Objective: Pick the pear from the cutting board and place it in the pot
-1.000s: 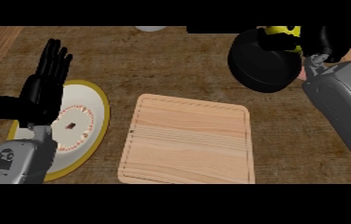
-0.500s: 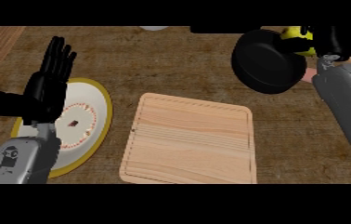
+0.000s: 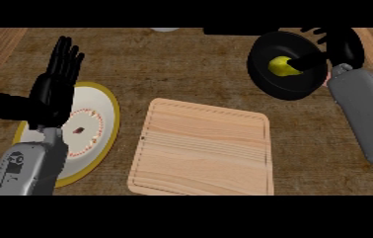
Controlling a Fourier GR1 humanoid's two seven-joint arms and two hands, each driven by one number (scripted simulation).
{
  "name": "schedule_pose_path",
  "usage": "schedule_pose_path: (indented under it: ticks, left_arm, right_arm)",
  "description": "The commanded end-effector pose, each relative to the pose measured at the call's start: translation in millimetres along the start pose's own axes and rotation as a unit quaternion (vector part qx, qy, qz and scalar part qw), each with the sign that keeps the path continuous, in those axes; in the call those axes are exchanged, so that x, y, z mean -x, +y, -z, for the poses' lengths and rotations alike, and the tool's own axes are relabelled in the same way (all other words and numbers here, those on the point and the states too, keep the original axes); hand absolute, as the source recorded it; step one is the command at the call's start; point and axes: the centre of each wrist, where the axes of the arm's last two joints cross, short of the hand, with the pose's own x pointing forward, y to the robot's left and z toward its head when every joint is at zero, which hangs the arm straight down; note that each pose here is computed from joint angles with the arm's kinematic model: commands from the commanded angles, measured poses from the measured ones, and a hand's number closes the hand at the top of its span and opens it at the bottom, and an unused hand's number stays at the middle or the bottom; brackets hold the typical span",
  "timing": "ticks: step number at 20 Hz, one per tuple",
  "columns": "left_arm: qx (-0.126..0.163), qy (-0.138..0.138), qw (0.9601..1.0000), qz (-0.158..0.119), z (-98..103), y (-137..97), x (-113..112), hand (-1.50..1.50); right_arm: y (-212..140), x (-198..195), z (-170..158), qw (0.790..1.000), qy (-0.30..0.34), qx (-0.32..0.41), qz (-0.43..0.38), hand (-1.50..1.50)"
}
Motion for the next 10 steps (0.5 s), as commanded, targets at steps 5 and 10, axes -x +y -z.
schedule_pose_path:
  ticks: [5,10]
  left_arm:
    - [0.001,0.007,1.0000,0.000,-9.3,2.0,11.4,0.00]
    - [-0.012,0.004,0.9999,0.012,-5.7,6.2,-0.6,0.00]
  right_arm:
    - [13.2,-9.2,0.4,0.990,-0.078,0.039,0.109,-1.50]
    - [-19.1,-8.4,8.3,0.973,-0.035,0.077,0.215,-1.50]
